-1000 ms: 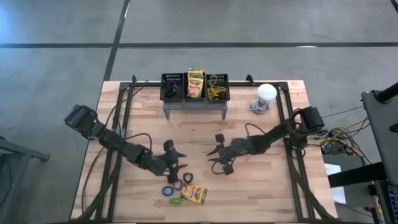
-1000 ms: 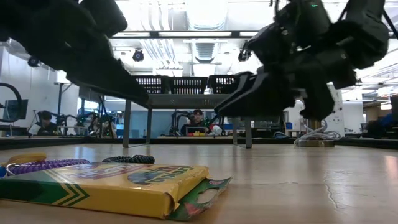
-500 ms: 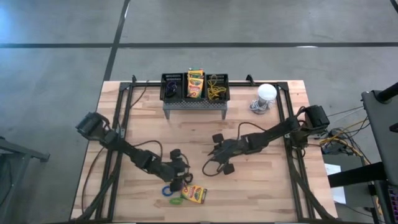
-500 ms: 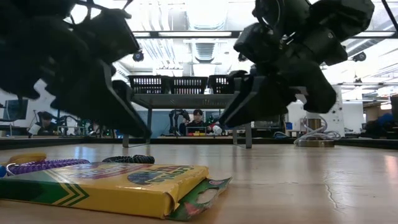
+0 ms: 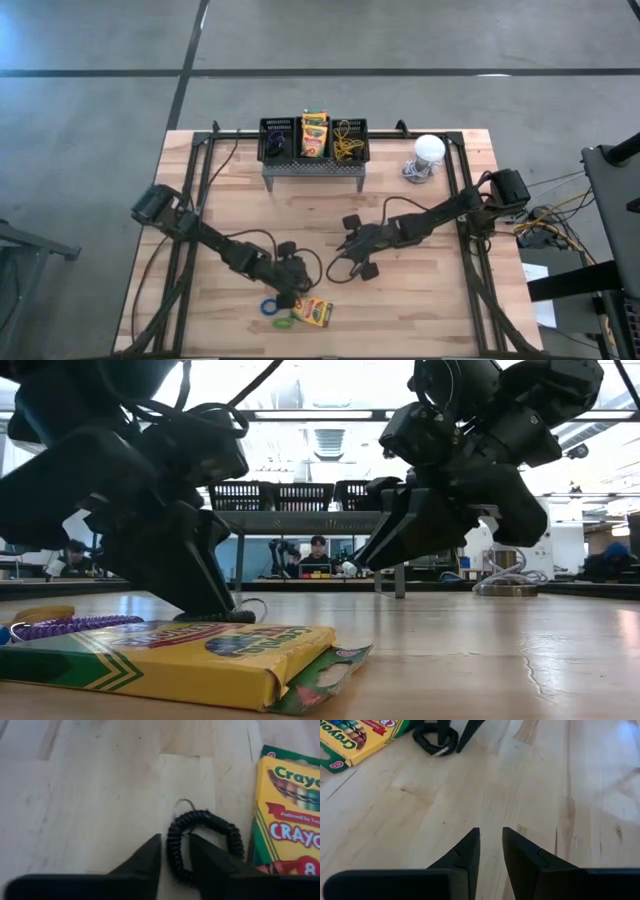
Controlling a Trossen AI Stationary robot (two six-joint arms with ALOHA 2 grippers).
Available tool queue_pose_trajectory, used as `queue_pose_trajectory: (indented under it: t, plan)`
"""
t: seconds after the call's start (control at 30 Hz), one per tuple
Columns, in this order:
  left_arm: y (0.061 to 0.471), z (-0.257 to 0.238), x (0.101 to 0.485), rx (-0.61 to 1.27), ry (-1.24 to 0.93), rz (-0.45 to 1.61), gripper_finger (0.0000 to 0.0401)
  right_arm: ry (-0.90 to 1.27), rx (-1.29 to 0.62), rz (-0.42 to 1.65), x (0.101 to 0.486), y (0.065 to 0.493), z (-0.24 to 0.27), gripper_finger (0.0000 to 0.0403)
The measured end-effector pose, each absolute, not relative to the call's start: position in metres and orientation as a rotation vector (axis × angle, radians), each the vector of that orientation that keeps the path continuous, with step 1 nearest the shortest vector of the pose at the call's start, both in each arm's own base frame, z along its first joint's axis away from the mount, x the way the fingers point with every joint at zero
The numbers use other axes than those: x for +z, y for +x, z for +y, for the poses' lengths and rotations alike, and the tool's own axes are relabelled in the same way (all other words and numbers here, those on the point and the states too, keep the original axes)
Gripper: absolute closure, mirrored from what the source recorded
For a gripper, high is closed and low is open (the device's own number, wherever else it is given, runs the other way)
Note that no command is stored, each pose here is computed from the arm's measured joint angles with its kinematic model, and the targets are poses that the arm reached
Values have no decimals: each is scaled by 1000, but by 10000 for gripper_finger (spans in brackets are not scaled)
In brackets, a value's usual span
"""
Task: Pick & Place Office Desk Supplies
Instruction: Put the black spring keychain into the left black basket on the shelf
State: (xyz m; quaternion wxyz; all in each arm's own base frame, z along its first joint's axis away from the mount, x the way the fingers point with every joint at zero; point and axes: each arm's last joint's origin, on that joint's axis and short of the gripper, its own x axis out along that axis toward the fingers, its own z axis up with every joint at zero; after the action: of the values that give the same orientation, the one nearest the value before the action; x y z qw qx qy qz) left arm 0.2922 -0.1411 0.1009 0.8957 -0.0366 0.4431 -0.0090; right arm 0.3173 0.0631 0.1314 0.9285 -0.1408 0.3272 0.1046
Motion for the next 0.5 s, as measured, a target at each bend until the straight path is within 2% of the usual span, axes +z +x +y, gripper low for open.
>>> queue_pose_trajectory:
  t: [0.17,0.3,0.4,0.5]
  plan:
    - [292,-141,104,-54,-35,919,383,-291,215,672,131,317,63,330]
    - [287,-138,117,-16,-14,925,384,-292,215,672,131,317,63,327]
    - [287,-135,149,50,42,871,383,-292,215,672,131,317,63,324]
    - [282,-128,179,195,144,822,384,-291,215,673,131,317,63,324]
